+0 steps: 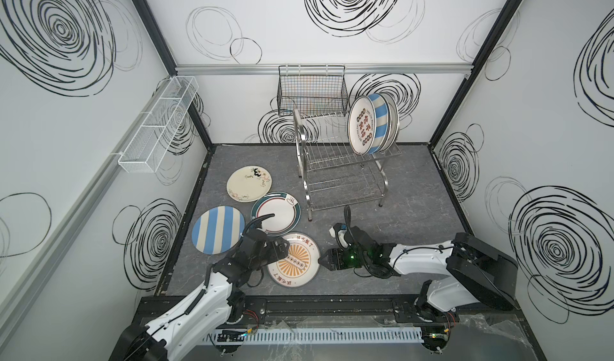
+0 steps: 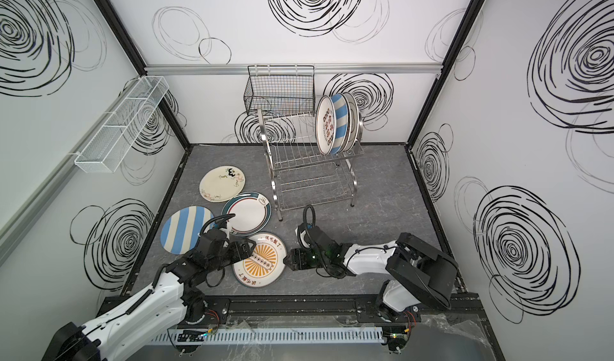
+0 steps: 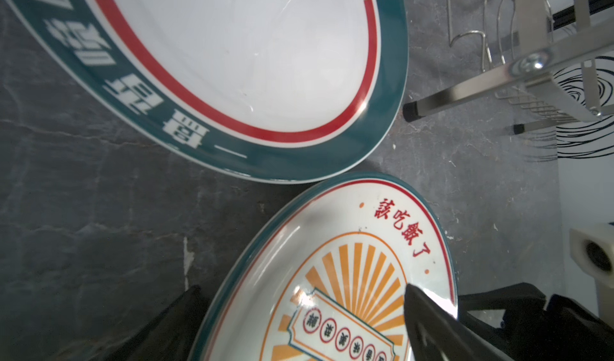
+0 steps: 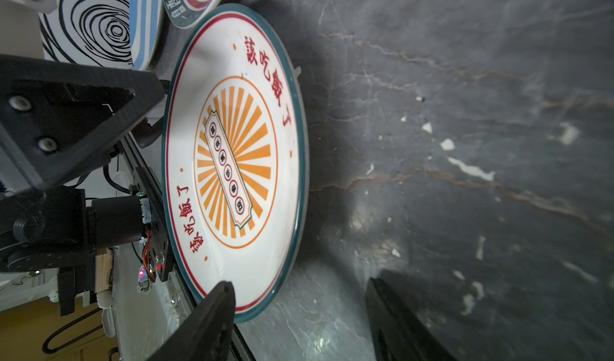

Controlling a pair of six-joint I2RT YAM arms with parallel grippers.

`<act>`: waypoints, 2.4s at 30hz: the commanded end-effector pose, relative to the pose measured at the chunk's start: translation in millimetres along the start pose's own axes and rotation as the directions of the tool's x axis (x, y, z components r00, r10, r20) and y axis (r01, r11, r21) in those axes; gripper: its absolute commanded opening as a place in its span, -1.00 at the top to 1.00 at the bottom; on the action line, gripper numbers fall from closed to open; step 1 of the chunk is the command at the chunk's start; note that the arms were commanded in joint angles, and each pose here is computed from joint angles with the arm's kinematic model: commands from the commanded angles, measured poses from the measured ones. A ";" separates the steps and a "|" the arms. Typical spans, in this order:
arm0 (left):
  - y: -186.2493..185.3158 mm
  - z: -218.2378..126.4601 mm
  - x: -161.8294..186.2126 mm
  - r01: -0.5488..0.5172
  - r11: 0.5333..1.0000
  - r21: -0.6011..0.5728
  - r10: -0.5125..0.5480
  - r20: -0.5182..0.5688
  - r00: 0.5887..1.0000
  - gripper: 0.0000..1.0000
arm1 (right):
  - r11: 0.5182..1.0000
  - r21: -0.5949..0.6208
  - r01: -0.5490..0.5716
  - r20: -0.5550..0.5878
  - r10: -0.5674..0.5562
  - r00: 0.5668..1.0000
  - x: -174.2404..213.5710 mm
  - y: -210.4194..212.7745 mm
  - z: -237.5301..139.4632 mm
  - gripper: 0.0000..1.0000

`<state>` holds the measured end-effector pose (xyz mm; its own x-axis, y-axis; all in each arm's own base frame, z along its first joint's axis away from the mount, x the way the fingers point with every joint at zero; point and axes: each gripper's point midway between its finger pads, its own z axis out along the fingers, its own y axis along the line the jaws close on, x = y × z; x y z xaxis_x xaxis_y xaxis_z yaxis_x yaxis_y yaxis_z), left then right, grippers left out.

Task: Load the plates into the dish rack
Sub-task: 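Pinch the sunburst plate's rim with the right gripper while the left gripper presses it, then lift the sunburst plate upright toward the rack while the left arm withdraws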

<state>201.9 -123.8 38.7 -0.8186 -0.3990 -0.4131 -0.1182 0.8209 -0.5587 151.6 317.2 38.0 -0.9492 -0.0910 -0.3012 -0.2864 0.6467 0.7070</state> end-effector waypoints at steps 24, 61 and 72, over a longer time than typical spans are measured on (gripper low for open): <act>-49.7 3.9 22.1 -0.124 0.984 0.129 0.131 -0.054 0.990 -0.92 | 0.995 -0.073 -0.067 0.013 0.068 0.998 -15.5 1.6 4.9 0.18; -89.0 -15.7 -29.8 -0.261 0.955 0.143 0.249 0.098 0.964 -0.92 | 0.998 0.064 -0.022 0.272 0.004 0.962 -46.9 -23.0 -104.4 1.00; -83.3 -46.2 -106.0 -0.250 0.957 0.147 0.228 0.155 0.961 -0.92 | 0.983 0.108 0.151 0.293 -0.176 0.940 -76.2 26.8 -153.2 1.00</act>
<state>268.6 -130.8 145.2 -0.7259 -0.3207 -0.6085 0.0966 0.8284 -0.5518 190.9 223.4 144.4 -0.8552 0.0501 -0.5158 -0.3281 0.7182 0.6137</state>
